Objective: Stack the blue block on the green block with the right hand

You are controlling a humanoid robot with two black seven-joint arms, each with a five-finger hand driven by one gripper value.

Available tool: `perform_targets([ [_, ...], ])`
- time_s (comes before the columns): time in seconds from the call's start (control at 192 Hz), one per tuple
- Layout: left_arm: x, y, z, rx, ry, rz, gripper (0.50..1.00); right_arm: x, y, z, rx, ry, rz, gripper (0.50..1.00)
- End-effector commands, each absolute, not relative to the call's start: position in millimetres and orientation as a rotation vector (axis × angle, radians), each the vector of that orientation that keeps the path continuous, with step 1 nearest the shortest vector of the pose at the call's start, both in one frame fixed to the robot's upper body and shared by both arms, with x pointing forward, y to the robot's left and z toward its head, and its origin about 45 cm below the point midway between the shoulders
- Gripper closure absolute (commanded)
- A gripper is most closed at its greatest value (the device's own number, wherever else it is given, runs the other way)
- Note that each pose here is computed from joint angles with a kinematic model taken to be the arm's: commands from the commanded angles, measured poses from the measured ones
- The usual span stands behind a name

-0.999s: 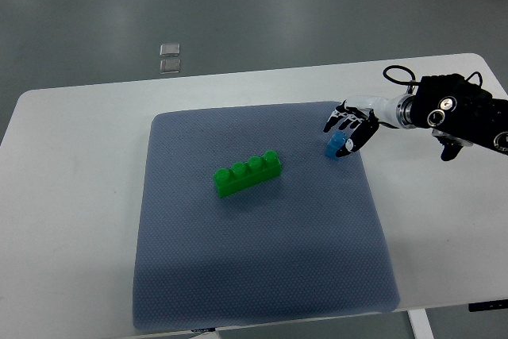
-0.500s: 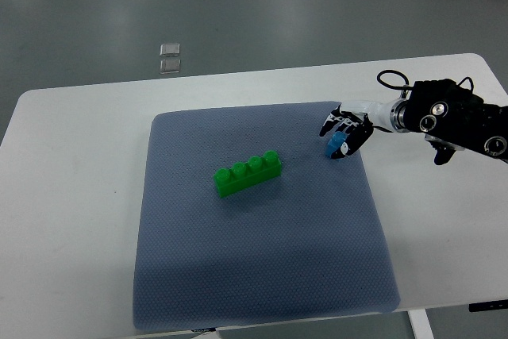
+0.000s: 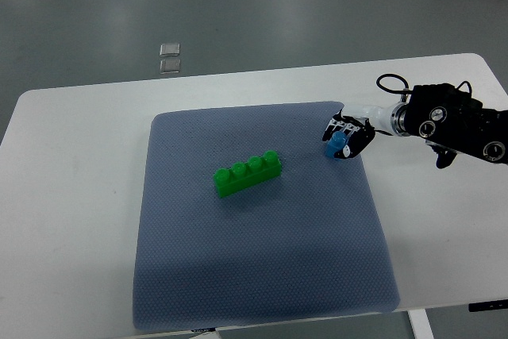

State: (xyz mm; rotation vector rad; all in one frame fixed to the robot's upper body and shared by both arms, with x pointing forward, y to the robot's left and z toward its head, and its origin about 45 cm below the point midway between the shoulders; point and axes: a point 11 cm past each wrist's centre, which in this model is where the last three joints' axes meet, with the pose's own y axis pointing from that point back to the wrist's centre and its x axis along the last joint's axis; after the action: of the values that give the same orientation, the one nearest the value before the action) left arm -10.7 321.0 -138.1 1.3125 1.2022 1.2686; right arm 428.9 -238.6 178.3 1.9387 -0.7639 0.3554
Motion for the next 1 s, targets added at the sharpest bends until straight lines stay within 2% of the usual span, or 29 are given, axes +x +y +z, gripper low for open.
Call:
perform_targets([
  [0.0,-10.8,321.4,-138.1,1.314,1.202,1.269,0.500,428.2,-238.9,177.2,1.936,-0.758,0.358,0.834],
  [0.593,-10.6,318.8,-138.2,1.308,1.205,1.264,0.500,434.1,-244.3,187.1,1.928,-0.795,0.376,0.848],
  [0.786,-10.5,318.3,-138.3,1.307,1.205,1.262,0.500,444.6,-233.6,212.3,1.950,-0.801,0.429,0.846],
  [0.994,-10.5,318.3,-138.3,1.307,1.205,1.262,0.500,441.6,-227.0,207.2,1.957,-0.776,0.430,0.844],
])
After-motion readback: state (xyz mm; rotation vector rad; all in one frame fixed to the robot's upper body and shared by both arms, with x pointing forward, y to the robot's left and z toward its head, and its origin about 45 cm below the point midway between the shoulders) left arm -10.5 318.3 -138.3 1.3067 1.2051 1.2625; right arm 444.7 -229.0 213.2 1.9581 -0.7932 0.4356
